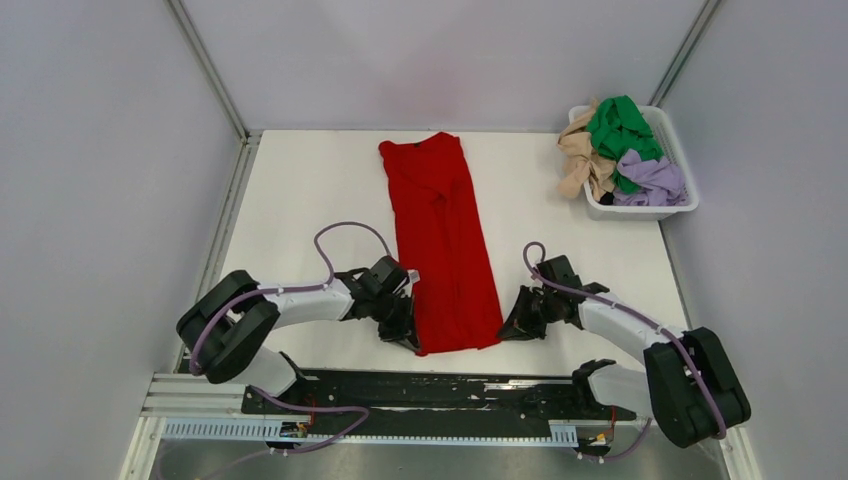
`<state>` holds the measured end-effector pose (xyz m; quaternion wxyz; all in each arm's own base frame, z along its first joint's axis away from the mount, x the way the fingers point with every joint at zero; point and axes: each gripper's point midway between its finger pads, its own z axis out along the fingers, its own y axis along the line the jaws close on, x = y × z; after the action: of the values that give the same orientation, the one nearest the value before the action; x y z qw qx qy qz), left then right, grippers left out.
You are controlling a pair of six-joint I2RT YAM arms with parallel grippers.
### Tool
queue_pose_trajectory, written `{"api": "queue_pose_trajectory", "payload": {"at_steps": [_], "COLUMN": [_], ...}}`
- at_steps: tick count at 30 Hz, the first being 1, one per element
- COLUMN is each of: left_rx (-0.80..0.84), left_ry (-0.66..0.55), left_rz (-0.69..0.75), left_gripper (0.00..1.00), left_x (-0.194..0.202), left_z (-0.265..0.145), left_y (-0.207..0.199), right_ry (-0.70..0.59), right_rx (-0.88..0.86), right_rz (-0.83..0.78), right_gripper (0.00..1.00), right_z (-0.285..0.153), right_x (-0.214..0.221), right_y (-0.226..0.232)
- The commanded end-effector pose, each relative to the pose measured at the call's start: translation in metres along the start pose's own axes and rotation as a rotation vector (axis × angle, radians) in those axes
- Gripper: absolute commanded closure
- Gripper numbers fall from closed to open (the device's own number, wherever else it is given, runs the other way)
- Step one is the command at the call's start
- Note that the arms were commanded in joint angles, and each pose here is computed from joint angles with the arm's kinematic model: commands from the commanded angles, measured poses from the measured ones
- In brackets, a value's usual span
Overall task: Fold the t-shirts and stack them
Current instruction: Rotate the tshirt 90 degrees, then grab the bottom of the folded rectangular tshirt with both arms
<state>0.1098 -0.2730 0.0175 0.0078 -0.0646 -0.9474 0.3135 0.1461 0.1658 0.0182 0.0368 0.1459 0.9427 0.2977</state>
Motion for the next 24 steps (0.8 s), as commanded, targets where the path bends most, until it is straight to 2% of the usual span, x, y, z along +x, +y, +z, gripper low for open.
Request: {"api": "queue_pose_trajectory", "payload": {"at_steps": [1, 6, 11, 19, 24], "left_rx": [-0.065, -0.044, -0.039, 0.085, 0.112], "left_ry": [0.012, 0.003, -0.002, -0.131, -0.172], "left_rz": [-0.023, -0.042, -0.082, 0.014, 0.049], "left_gripper": [1.00, 1.00, 1.00, 1.00, 1.00], "left_x": [0.020, 0.043, 0.062, 0.032, -0.007], "left_z": [-0.015, -0.031, -0.044, -0.061, -0.061], "left_y": [0.011, 0.002, 0.006, -0.030, -0.041], "right_ry": [0.088, 0.155, 0.090, -0.114, -0.236], "right_rx": [-0.061, -0.091, -0.126, -0.139, -0.096], "right_rz": [0.009, -0.008, -0.066, -0.152, -0.201], "right_gripper": [1.00, 1.00, 1.00, 1.00, 1.00], "right_z": [0.001, -0.003, -0.016, -0.030, -0.036], "right_x": [0.035, 0.076, 0.075, 0.032, -0.002], "right_y": [0.008, 0.020, 0.039, 0.070, 0.086]}}
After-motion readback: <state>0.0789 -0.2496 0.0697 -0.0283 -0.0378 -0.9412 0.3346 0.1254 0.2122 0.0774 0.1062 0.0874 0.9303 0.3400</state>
